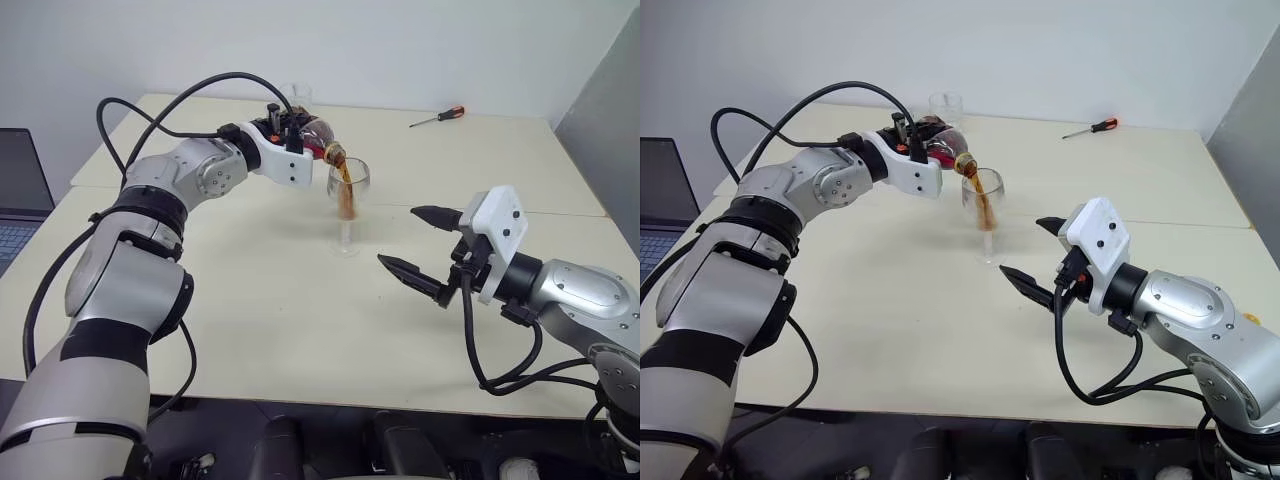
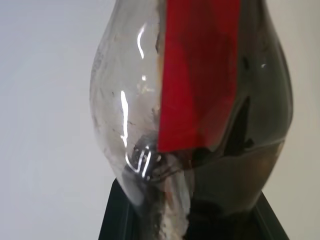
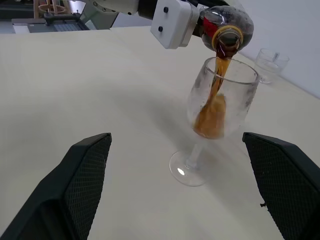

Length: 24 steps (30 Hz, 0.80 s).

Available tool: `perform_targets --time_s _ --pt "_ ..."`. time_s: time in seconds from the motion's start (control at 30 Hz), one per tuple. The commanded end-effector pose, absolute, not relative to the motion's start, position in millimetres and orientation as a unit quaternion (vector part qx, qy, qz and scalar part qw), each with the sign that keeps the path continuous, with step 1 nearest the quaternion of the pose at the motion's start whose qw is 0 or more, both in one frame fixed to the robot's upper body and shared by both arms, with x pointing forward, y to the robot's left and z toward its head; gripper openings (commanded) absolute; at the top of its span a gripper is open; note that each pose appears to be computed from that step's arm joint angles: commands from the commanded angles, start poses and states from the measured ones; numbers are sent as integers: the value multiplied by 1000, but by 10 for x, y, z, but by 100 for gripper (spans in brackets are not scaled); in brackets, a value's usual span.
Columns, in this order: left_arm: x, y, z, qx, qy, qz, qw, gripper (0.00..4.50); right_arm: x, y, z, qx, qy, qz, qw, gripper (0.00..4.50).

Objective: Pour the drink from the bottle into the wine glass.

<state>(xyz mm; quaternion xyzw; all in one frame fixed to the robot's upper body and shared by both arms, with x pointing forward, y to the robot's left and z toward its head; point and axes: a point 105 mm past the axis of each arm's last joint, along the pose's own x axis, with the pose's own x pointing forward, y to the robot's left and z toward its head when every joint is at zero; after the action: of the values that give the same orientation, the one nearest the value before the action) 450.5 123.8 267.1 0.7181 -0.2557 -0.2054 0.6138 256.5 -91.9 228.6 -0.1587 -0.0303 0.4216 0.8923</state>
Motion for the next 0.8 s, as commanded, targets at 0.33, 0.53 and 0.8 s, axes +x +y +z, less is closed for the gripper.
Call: perform_targets --time_s 0.33,0.53,0.8 --pt "4495 1246 2973 724 -280 -171 606 76 2499 -900 2353 -176 -49 425 887 450" --pt "4509 1287 2964 729 -272 -167 605 76 2497 -901 2346 -176 -47 426 886 450" --pt "4518 1305 2971 734 -269 -163 602 76 2496 -901 2337 -177 -45 427 886 450"
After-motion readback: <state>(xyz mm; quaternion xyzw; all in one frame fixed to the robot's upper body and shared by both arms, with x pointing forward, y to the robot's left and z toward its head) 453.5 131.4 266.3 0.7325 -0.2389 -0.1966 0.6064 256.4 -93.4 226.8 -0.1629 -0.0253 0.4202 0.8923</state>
